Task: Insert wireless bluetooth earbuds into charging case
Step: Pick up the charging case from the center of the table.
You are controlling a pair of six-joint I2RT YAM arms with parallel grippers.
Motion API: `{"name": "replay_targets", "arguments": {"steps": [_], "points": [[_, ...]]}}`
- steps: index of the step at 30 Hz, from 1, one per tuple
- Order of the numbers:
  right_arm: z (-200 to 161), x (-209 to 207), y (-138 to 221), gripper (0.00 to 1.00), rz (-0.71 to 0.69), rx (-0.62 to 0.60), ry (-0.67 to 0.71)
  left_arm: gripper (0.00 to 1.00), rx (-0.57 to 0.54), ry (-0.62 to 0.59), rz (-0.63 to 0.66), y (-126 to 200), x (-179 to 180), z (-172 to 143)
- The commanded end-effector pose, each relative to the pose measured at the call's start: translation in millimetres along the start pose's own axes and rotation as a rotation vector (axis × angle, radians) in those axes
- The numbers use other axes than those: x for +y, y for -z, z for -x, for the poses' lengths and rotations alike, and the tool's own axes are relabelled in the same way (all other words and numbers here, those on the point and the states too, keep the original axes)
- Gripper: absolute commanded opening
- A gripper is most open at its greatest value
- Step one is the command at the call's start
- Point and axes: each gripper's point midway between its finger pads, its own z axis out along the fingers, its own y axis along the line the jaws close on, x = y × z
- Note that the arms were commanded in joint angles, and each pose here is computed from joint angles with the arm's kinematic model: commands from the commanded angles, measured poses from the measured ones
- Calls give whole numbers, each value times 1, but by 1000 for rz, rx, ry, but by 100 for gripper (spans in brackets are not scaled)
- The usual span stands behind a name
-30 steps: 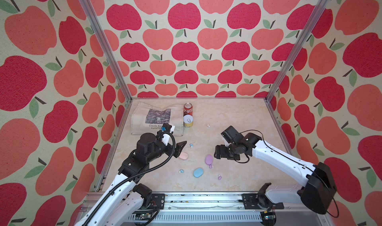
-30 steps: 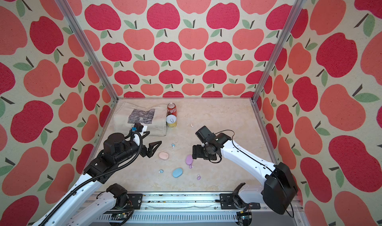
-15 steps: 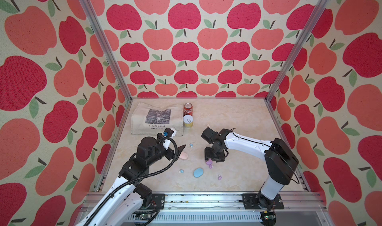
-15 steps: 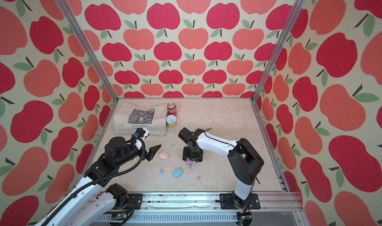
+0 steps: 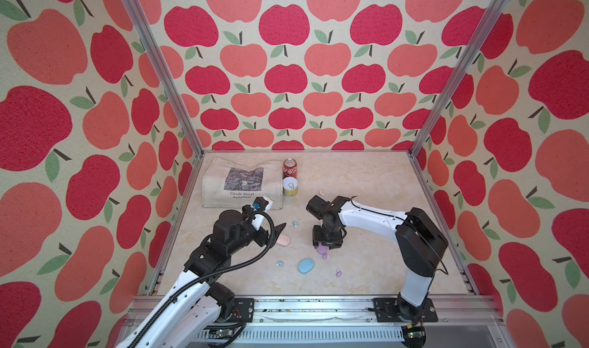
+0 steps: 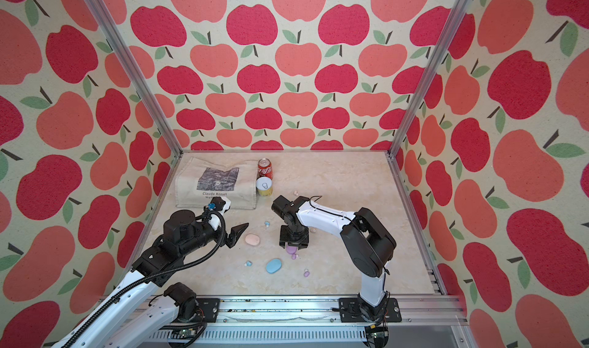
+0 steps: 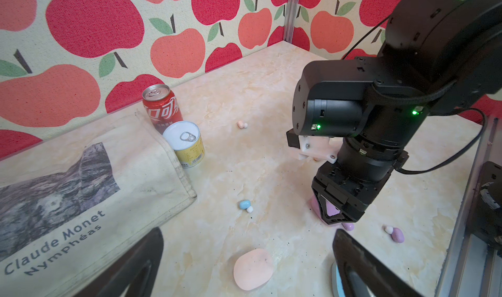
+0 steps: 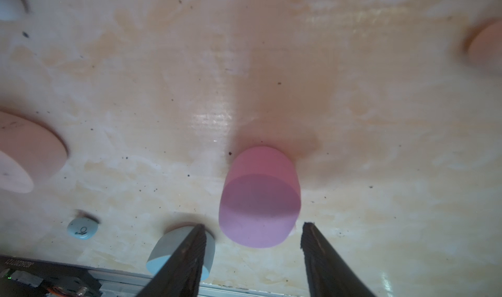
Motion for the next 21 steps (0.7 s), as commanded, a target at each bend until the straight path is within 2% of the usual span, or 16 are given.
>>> {"name": "replay_targets", "arguments": {"steps": [1,4,13,21], "points": [[-3,4,-2,53,-8,31,17,99,10,-9,12,2,1,-4],[-2,5,-3,48,-11,37,23,99,16,-8,14,1,1,-5],[1,10,-13,48,18,78,27,99,39,26,10,-3,1,-7],[8,15,-10,29,40,68,39,99,59,67,30,4,4,0]]}}
